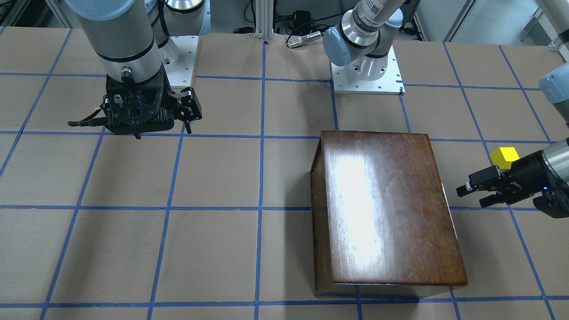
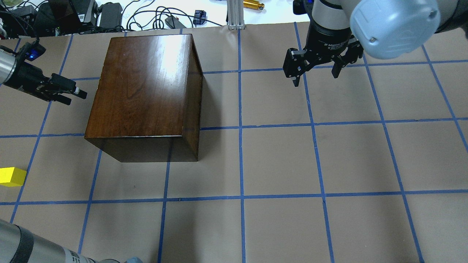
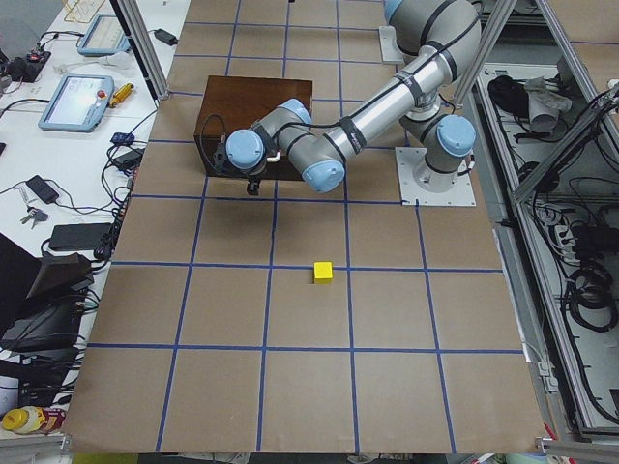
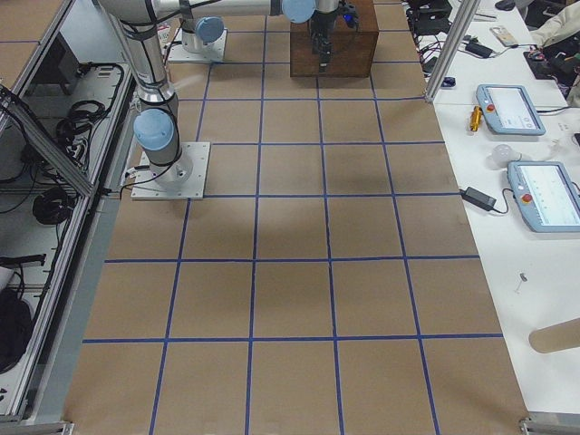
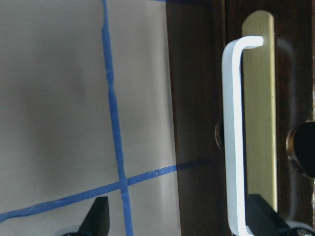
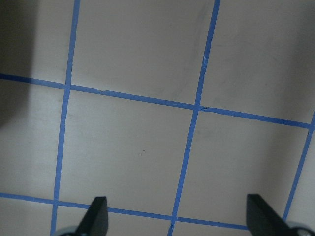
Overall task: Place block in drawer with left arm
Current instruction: 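Move the left gripper down to the white drawer handle, then grip the white handle and pull the drawer out with the left gripper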
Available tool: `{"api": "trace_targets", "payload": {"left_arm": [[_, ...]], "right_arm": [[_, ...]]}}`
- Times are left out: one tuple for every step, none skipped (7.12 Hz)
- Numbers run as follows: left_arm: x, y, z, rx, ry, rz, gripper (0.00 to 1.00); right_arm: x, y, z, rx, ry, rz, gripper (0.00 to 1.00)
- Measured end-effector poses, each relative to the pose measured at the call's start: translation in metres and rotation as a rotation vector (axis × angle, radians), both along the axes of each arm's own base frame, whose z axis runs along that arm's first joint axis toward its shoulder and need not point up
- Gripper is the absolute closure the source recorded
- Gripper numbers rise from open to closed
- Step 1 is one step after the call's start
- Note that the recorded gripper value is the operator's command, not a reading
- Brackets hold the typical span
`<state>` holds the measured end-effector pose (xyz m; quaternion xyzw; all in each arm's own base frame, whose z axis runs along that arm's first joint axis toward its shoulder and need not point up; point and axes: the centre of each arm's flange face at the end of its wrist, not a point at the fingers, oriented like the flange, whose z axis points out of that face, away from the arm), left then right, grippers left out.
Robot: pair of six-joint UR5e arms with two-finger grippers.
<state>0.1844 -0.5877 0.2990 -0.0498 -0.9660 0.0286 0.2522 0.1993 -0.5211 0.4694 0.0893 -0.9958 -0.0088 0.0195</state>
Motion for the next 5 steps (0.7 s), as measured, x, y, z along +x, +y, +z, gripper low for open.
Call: {"api": "trace_targets", "payload": {"left_arm": [[-0.014,-0.003,-0.005,0.005,0.005,-0.020,0.00],[-0.026,-0.007,-0.009,0.010,0.007,-0.037,0.00],[-0.031,-0.010,-0.014,0.015,0.009,-0.045,0.00],[-0.032,-0.013,-0.021,0.024,0.012,-0.047,0.00],[-0.031,-0.015,-0.030,0.034,0.017,-0.045,0.00]], "right_arm": [[0.000,0.000,0.000,0.000,0.000,0.000,0.00],[0.000,0.000,0.000,0.000,0.000,0.000,0.00],[0.000,0.000,0.000,0.000,0.000,0.000,0.00],[0.000,0.000,0.000,0.000,0.000,0.000,0.00],[0.000,0.000,0.000,0.000,0.000,0.000,0.00]]}}
